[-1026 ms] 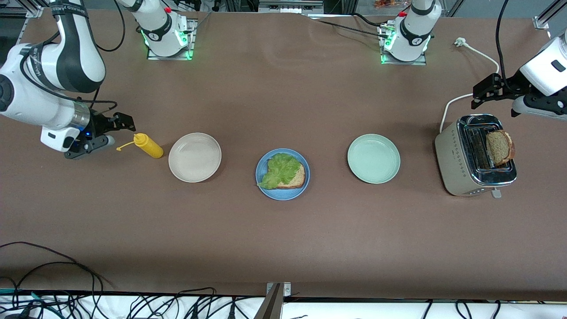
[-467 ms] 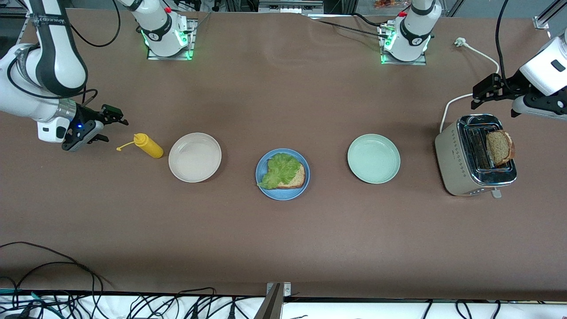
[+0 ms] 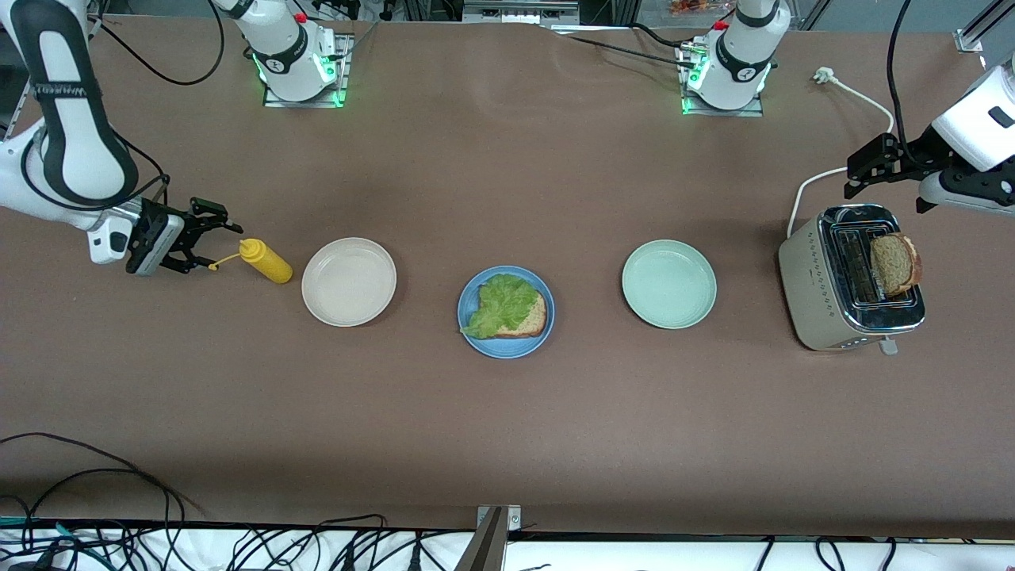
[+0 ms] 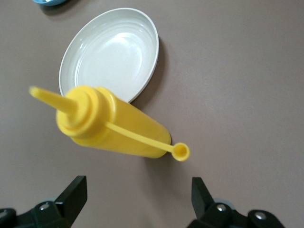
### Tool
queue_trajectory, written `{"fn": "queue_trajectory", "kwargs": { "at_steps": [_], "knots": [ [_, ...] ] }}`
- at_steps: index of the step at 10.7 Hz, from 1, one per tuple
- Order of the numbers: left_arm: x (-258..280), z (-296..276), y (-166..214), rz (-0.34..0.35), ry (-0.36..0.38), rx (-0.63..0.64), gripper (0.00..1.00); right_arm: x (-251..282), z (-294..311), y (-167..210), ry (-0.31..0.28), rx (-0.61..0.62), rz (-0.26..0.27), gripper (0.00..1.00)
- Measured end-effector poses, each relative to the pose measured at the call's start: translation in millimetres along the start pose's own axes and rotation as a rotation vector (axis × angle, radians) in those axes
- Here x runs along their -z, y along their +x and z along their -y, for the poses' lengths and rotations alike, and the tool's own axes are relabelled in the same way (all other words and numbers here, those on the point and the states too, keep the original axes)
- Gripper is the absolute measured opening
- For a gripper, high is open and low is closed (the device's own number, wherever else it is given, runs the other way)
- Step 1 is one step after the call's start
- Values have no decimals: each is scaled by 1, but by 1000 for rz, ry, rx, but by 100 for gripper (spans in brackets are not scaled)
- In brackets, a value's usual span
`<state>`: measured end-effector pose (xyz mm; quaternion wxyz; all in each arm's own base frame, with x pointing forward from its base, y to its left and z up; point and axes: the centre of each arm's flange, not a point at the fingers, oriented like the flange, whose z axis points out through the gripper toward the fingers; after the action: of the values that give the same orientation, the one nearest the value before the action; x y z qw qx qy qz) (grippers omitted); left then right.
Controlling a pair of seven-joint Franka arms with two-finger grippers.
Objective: Make sandwich in blue plate with both arms
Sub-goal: 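Grasp the yellow squeeze bottle with the right gripper and lift it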
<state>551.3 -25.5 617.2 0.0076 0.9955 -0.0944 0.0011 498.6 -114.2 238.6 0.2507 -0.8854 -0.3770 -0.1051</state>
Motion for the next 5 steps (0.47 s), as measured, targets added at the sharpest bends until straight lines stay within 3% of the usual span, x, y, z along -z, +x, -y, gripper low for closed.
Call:
{"fn": "queue_trajectory", "kwargs": {
  "at_steps": [2,5],
  "knots": [
    [0,0,0,-2,0,0,100,-21,-9,-15,13,97,-96,99],
    [0,0,0,-4,1,0,100,-44,-14,-25,18,199,-198,99]
  ]
}}
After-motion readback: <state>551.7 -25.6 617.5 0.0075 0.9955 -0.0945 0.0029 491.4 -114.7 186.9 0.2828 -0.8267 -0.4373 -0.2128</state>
